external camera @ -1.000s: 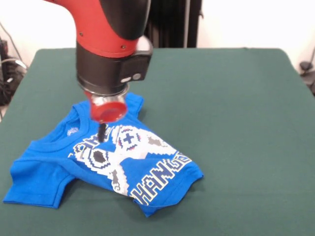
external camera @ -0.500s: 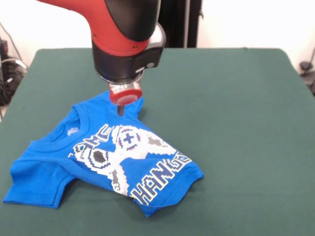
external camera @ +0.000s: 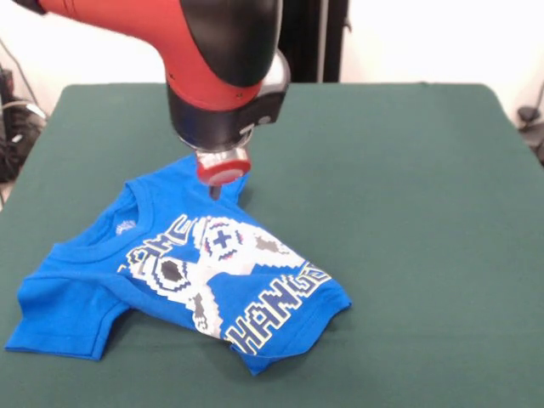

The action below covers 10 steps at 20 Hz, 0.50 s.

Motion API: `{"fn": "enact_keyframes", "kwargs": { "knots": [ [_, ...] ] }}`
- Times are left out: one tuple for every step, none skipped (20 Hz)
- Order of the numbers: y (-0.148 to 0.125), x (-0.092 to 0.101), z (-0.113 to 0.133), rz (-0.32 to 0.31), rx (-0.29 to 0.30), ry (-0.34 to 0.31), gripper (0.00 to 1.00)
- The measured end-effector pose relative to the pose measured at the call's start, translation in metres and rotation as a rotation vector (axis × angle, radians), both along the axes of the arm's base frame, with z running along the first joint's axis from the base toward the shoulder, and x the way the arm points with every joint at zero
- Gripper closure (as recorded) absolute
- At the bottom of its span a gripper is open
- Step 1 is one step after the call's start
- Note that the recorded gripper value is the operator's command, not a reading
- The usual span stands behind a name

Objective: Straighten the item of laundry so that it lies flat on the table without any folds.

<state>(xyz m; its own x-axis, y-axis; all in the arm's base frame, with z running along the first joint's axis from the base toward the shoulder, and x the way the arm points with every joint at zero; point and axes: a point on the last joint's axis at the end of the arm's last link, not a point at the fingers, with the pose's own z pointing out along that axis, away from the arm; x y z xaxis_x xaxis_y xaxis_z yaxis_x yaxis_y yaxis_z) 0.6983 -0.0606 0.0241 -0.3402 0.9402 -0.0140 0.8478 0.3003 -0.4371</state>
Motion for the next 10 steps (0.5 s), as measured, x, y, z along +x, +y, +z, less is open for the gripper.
{"fn": "enact_keyframes", "kwargs": {
  "knots": [
    [0.001,-0.006,-0.013,0.000,0.005,0.021,0.00],
    [0.002,-0.008,-0.017,0.000,0.006,0.027,0.00],
    [0.002,-0.010,-0.021,0.000,0.008,0.034,0.00],
    [0.003,-0.012,-0.026,0.001,0.009,0.041,0.00],
    [0.004,-0.017,-0.035,0.001,0.013,0.053,0.00],
    [0.005,-0.021,-0.043,0.001,0.015,0.064,0.00],
    [0.005,-0.023,-0.047,0.002,0.017,0.070,0.00],
    [0.006,-0.025,-0.051,0.002,0.019,0.075,0.00],
    [0.006,-0.027,-0.056,0.002,0.020,0.081,0.00],
    [0.008,-0.034,-0.068,0.002,0.025,0.101,0.00]
  ]
}}
